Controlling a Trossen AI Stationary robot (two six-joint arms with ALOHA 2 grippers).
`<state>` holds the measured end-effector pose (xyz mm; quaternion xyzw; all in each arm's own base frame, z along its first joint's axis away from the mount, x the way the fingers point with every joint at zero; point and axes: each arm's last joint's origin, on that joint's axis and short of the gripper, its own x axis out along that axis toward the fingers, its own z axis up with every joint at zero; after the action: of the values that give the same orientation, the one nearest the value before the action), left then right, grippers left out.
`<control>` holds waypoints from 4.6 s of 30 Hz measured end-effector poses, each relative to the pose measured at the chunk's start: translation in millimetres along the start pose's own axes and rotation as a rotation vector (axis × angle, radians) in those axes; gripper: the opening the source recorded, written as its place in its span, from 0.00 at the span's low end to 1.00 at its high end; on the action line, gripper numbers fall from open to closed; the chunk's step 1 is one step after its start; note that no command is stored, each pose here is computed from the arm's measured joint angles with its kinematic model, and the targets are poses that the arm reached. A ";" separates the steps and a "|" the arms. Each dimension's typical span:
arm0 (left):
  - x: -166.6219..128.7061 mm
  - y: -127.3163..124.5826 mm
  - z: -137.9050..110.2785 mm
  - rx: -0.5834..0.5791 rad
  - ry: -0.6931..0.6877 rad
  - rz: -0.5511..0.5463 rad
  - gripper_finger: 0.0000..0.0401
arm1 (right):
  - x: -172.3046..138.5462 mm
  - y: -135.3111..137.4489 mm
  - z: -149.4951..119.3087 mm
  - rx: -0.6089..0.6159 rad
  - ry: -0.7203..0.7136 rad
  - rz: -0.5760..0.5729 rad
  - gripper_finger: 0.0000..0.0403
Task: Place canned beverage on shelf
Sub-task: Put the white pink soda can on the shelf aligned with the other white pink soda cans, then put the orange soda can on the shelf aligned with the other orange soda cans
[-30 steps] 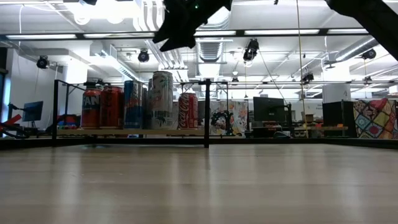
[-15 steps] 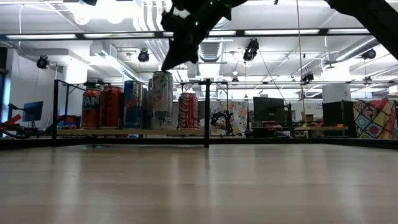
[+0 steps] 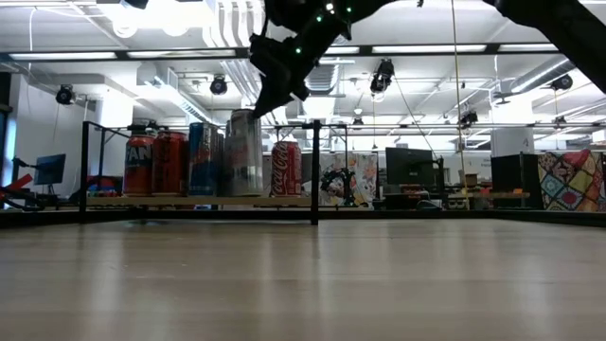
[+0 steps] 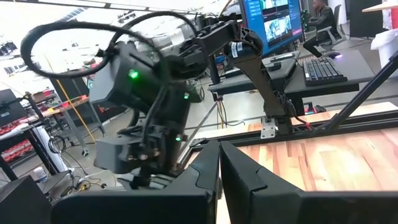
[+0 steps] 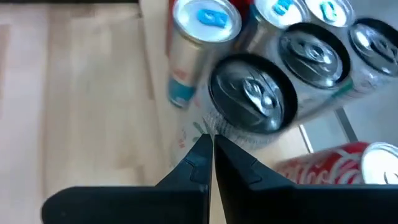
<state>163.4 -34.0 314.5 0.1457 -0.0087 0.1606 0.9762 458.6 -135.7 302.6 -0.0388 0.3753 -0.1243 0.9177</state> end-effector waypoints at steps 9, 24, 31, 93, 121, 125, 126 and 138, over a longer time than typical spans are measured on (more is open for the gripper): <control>0.0 -0.1 -0.5 0.003 0.004 -0.001 0.00 | 9.0 -13.1 -7.3 0.022 0.031 -0.019 0.02; 0.0 -0.2 -0.6 0.003 0.005 -0.001 0.00 | 15.6 -29.4 -20.2 0.057 0.107 -0.127 0.02; 0.0 -0.1 -0.6 0.003 0.005 -0.001 0.00 | 29.4 -28.7 -25.1 0.061 0.085 -0.129 0.02; 0.0 -0.7 -1.8 0.012 0.016 -0.006 0.00 | 34.0 1.1 -16.3 0.055 0.003 -0.071 0.02; 0.0 -1.1 -3.3 -0.088 0.029 -0.010 0.00 | -52.8 28.8 -1.1 -0.046 0.088 -0.070 0.02; 0.4 -1.6 -3.8 -0.105 0.034 -0.011 0.00 | -70.1 38.7 -1.8 -0.070 0.096 -0.066 0.02; 0.7 -2.1 -4.4 -0.108 0.038 -0.013 0.00 | -73.7 41.3 -2.6 -0.076 0.101 -0.060 0.02; 5.6 -7.0 -7.8 -0.125 0.059 -0.019 0.00 | -107.1 62.6 -33.9 -0.069 0.077 -0.023 0.02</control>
<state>170.7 -36.4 305.5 0.0797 0.0115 0.1548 0.9847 373.7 -46.9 340.8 -0.0699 0.4139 -0.1231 0.8992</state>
